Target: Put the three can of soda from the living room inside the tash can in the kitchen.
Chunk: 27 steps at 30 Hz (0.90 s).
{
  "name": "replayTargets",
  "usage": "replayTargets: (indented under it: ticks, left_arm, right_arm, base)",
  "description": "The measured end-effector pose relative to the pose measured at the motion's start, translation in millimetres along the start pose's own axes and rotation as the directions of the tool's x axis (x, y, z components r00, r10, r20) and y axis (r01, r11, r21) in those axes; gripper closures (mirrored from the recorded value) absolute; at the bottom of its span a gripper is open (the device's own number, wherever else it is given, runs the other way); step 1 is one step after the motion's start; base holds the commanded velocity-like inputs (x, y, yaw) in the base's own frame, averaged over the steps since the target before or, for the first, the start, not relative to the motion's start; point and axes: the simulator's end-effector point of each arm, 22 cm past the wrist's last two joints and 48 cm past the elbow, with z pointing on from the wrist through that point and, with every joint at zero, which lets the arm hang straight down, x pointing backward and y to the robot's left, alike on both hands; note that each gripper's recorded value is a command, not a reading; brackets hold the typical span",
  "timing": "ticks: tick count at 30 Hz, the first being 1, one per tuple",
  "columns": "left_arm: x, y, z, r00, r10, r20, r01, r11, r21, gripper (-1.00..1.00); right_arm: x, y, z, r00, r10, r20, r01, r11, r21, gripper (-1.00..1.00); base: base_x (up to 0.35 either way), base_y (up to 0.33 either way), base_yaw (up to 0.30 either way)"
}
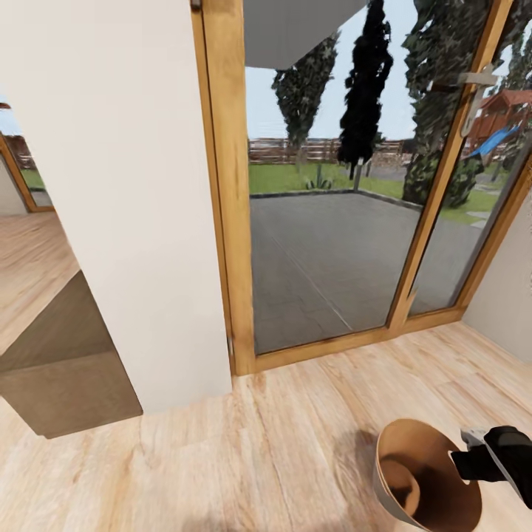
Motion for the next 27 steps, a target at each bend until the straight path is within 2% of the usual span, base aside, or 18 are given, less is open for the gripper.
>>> replayTargets:
  ticks: [8,15,18,22,25,27]
  left_arm:
    - [-13,0,-0.9,1.000,0.001,0.027,-0.001,1.000,-0.001,-1.00]
    - [-28,0,-1.6,0.998,0.000,0.059,0.000,1.000,0.001,-1.00]
    - [-39,1,-0.6,0.997,-0.002,0.074,0.002,1.000,0.000,-1.00]
    - [-52,3,4.2,0.999,-0.012,0.042,0.013,1.000,-0.002,-1.00]
    - [-80,5,12.0,0.999,-0.017,0.040,0.017,1.000,-0.004,-1.00]
    - [-89,6,12.8,0.999,-0.019,0.035,0.019,1.000,-0.005,-1.00]
  right_arm:
    - [-9,-2,-13.2,0.999,0.010,0.034,-0.010,1.000,-0.003,1.00]
    - [-21,7,-23.8,0.997,0.008,0.072,-0.007,1.000,-0.016,1.00]
    - [-28,14,-29.7,0.995,0.024,0.094,-0.020,0.999,-0.037,1.00]
    - [-35,19,-36.8,0.993,0.022,0.117,-0.017,0.999,-0.045,1.00]
    - [-53,19,-44.2,0.981,-0.009,0.195,0.016,0.999,-0.037,1.00]
    - [-60,23,-49.2,0.974,0.002,0.226,0.011,0.998,-0.054,1.00]
  base:
    - [0.000,0.000,0.000]
    - [0.000,0.000,0.000]
    - [0.000,0.000,0.000]
    - [0.000,0.000,0.000]
    - [0.000,0.000,0.000]
    - [0.000,0.000,0.000]
